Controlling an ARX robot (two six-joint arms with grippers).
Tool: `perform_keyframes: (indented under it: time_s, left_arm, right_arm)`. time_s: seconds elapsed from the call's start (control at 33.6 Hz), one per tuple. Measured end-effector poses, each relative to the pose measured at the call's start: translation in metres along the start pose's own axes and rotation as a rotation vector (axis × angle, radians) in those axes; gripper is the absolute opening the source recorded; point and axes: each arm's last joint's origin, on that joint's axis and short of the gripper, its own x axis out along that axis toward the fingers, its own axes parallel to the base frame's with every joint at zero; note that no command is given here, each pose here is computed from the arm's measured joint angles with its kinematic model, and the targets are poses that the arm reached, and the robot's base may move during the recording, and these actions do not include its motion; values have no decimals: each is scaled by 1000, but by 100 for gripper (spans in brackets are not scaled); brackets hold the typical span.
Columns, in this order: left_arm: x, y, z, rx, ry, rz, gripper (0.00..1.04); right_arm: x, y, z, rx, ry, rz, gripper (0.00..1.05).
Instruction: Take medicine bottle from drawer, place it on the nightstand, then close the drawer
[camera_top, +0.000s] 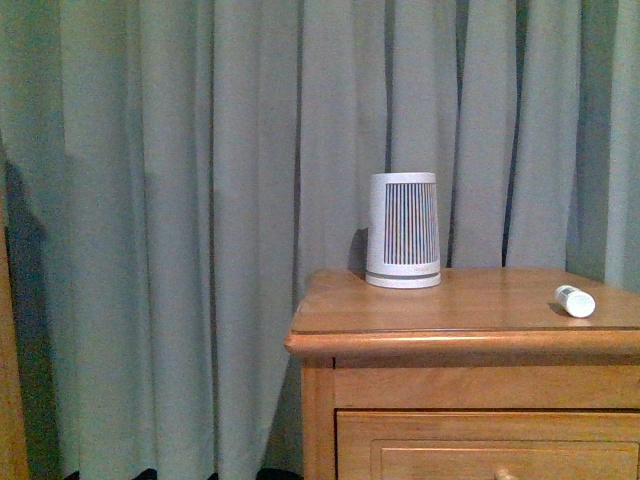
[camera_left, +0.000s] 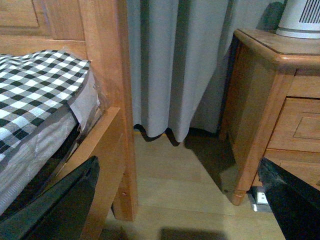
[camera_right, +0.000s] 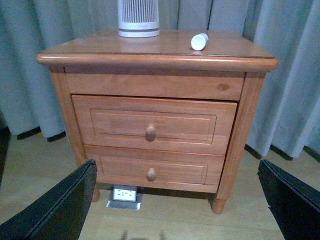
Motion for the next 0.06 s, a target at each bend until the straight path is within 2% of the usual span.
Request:
perform_keyframes:
  time_s: [0.06]
  left_arm:
    - [0,0,0,0,0,0,98]
  right_arm:
    - [0,0,0,0,0,0,98]
